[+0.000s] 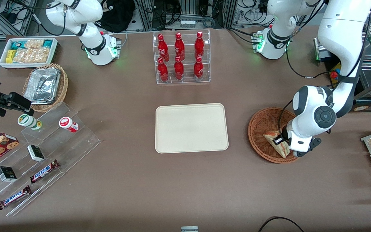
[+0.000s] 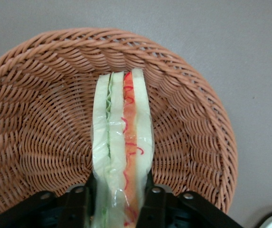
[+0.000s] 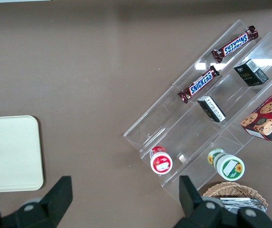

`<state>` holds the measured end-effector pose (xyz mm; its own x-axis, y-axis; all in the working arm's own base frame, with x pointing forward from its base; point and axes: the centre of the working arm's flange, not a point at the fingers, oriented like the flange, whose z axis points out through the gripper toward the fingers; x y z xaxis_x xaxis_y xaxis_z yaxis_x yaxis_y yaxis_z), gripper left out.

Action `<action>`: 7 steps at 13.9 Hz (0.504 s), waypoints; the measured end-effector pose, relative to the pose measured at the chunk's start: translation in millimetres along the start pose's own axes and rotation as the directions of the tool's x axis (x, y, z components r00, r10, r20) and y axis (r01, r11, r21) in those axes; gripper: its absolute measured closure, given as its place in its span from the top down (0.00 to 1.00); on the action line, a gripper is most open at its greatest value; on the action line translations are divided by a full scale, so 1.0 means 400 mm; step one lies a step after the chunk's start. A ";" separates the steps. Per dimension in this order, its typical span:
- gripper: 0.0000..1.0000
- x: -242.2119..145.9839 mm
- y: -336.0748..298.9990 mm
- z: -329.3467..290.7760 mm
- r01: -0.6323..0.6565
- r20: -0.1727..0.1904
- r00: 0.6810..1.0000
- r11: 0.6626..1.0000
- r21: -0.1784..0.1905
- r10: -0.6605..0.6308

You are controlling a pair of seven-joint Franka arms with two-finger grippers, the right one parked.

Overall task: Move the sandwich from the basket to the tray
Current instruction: 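Lower the left gripper and close it on the wrapped sandwich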

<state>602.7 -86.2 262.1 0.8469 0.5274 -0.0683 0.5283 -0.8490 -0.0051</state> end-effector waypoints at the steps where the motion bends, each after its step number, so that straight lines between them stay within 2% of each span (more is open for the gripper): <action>1: 0.30 0.004 0.001 -0.016 0.001 -0.005 1.000 1.000 -0.002 -0.001; 7: 0.21 0.033 0.023 -0.309 0.003 0.041 0.999 0.998 0.068 -0.006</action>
<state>626.2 -83.2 384.5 0.8403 0.5309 -0.1093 0.5260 -0.8474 -0.0727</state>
